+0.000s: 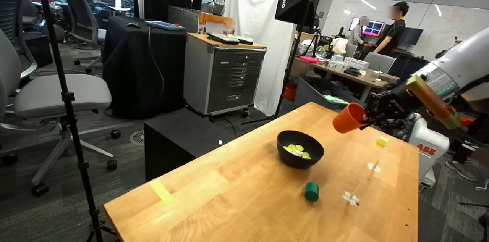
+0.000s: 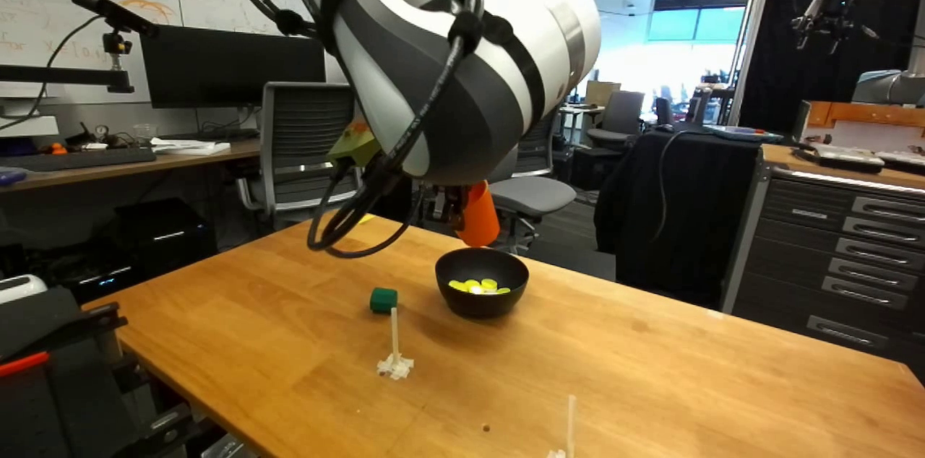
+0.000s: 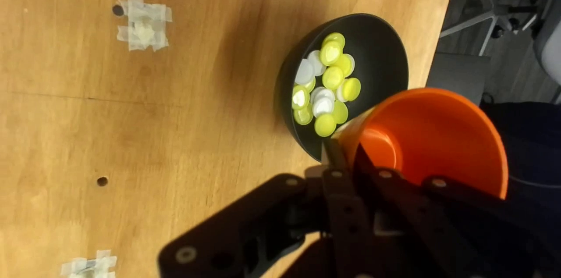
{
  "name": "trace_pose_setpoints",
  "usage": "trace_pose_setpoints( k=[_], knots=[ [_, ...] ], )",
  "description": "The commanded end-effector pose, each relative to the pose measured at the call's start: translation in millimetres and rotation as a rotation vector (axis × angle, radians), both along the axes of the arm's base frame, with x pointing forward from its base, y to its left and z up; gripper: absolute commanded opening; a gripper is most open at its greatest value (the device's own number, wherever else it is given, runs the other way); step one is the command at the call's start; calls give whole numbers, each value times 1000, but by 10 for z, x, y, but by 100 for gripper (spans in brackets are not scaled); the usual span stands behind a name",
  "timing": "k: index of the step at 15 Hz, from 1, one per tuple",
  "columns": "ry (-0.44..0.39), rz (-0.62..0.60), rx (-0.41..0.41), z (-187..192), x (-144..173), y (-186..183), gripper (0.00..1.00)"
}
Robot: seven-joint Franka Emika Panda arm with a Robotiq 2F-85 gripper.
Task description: Move the objects from the orange cup to the black bowl
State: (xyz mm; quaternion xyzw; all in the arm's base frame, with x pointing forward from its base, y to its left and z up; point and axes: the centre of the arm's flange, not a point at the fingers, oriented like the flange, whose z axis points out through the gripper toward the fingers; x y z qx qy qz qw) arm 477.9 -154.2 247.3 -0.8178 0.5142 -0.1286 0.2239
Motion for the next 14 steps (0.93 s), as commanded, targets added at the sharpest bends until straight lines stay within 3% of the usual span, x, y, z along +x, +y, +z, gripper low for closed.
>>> trace_pose_setpoints(
  k=[1,14],
  knots=[
    [27,9,27,90,147,-40,6],
    [206,230,-1,53,38,-55,6]
  ],
)
